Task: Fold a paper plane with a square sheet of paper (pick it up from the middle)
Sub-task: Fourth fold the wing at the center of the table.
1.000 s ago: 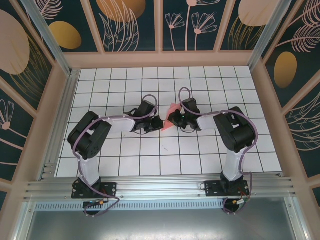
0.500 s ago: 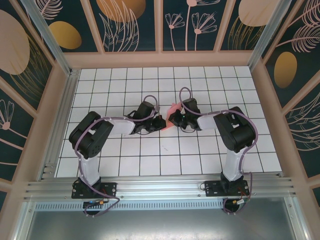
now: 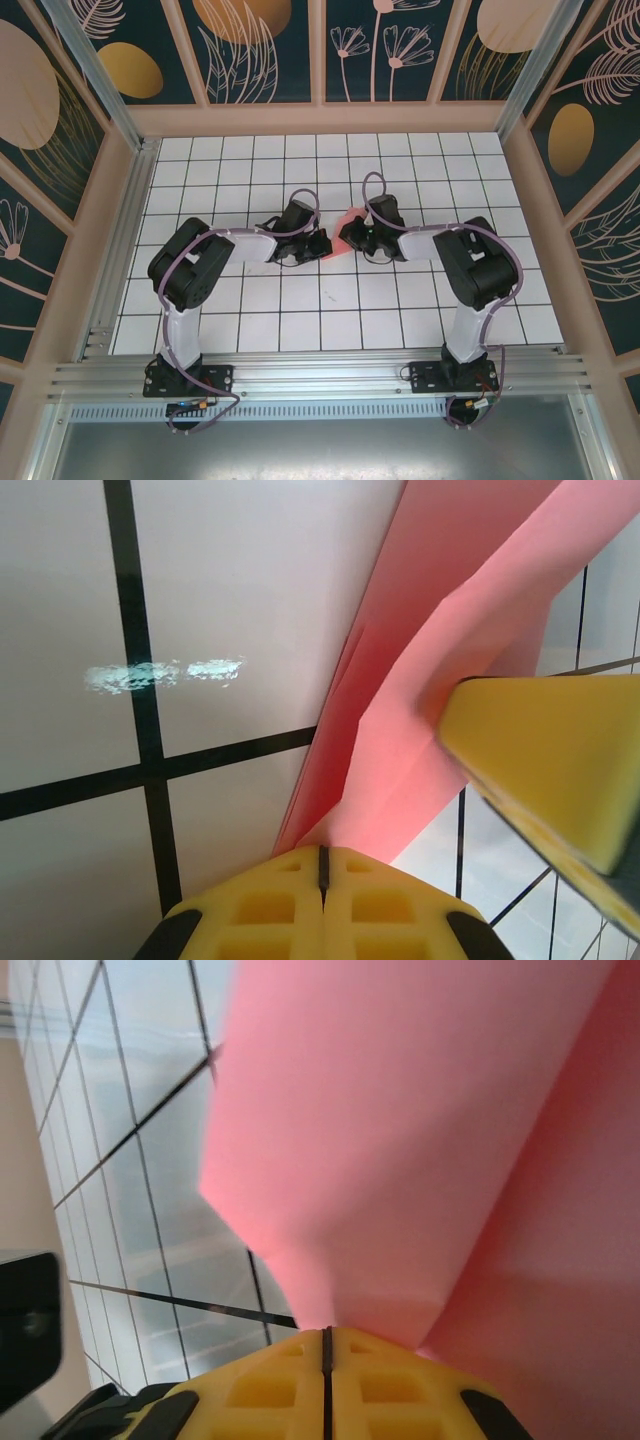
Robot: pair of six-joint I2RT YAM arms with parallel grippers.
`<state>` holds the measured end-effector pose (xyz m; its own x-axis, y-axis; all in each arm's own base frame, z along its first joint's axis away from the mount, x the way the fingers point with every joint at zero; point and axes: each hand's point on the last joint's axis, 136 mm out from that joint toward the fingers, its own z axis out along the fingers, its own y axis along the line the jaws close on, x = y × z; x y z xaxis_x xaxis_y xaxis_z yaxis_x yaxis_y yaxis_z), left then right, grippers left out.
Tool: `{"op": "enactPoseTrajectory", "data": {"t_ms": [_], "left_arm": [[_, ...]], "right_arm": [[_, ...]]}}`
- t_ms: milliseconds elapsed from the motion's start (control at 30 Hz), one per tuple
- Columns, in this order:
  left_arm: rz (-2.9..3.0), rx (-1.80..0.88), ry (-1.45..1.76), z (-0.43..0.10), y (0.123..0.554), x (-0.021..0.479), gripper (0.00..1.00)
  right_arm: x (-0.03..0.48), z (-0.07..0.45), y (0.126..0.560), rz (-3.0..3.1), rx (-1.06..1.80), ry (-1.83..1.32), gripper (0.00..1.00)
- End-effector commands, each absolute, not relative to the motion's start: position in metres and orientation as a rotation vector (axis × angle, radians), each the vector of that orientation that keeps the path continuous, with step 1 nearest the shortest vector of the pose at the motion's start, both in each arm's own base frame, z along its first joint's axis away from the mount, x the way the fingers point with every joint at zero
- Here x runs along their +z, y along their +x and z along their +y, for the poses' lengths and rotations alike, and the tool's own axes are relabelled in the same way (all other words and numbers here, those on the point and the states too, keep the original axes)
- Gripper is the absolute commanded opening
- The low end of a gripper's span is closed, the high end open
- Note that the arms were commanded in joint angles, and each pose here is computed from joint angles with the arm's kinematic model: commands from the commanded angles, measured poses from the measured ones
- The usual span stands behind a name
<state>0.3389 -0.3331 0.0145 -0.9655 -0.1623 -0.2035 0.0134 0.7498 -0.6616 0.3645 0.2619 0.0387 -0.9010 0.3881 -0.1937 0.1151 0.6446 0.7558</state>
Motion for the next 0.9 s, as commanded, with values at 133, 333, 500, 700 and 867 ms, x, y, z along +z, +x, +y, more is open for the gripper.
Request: {"op": "enactPoseTrajectory", "data": {"t_ms": [133,333,500,700,867], "left_arm": [[2.879,-0.796,-0.209,-0.302,0.318,-0.035,0.0],[2.89,-0.784,-0.227,-0.3,0.317,-0.04,0.0],[2.905,-0.762,-0.235,-0.296,0.312,-0.044,0.0],[2.936,-0.737,-0.226,-0.288,0.301,-0.05,0.0],[2.954,-0.721,-0.222,-0.283,0.294,-0.053,0.0]], "right_arm": [[0.044,0.273,0.357,2.554,1.117,0.297,0.1],[0.027,0.284,0.348,2.629,1.14,0.278,0.08],[0.012,0.269,0.354,2.675,1.038,0.328,0.07],[-0.002,0.238,0.379,2.673,0.945,0.386,0.07],[-0.009,0.209,0.404,2.655,0.888,0.476,0.07]]}}
